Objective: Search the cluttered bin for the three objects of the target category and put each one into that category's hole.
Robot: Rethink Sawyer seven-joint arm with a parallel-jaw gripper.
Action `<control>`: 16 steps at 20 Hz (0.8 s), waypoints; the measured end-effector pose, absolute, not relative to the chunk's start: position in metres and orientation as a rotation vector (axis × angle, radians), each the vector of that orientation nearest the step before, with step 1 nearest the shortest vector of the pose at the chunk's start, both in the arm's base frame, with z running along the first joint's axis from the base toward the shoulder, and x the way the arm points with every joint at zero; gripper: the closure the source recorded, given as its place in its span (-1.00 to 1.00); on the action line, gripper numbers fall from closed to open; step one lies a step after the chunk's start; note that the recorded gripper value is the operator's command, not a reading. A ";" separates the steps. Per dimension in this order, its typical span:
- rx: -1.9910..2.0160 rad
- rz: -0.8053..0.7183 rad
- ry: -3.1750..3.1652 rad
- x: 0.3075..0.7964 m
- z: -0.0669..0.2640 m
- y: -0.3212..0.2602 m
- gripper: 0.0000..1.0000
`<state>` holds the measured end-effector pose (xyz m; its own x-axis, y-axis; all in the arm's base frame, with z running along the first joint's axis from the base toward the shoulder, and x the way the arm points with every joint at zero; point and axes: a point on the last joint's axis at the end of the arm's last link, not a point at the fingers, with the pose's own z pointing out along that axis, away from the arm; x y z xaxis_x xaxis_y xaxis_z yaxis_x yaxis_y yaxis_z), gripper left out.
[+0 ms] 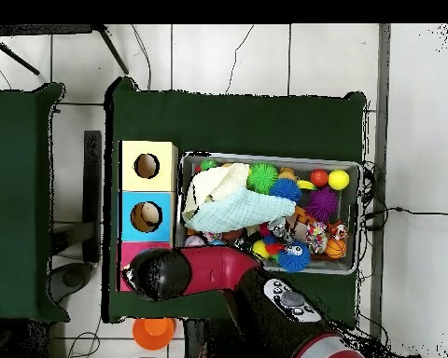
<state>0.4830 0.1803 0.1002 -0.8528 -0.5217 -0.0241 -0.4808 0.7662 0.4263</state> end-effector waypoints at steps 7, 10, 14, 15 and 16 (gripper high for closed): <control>0.784 -0.661 -2.857 0.482 0.093 0.166 1.00; 0.743 -0.685 -2.881 0.485 0.086 0.157 1.00; 0.729 -0.702 -2.919 0.486 0.075 0.155 1.00; 0.732 -0.707 -2.923 0.485 0.073 0.155 1.00; 0.737 -0.711 -2.926 0.484 0.071 0.156 1.00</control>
